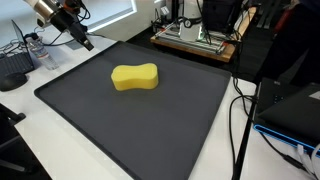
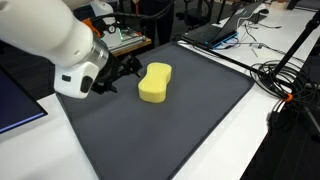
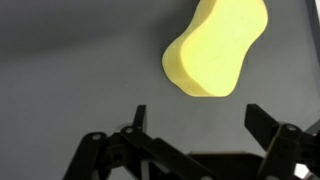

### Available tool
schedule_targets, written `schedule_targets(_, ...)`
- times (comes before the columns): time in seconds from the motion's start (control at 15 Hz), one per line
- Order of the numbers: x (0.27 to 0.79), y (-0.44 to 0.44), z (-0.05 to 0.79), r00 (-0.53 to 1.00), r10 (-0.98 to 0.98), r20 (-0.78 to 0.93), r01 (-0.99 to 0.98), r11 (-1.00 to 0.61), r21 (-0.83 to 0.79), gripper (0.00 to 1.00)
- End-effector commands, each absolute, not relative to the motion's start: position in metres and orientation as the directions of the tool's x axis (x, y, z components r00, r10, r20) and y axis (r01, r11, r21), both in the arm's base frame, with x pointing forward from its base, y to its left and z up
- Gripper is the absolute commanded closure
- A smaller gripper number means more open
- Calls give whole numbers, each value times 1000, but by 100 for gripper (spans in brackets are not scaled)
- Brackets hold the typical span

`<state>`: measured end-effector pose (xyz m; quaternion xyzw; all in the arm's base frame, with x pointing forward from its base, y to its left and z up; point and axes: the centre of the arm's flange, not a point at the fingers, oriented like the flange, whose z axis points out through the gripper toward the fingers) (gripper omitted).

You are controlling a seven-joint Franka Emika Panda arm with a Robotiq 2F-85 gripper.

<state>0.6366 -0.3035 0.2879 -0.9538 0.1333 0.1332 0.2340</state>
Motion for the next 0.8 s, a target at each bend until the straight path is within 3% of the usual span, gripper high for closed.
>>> schedule_targets(0.0, 555, -298, 295, 916, -289, -278, -394, -774, -496, 0)
schedule_targets(0.33, 516, -295, 303, 900, -356, -250, -436, -743, -508, 0)
schedule_targets(0.73, 495, -250, 306, 928, -269, -258, -362, -817, -449, 0)
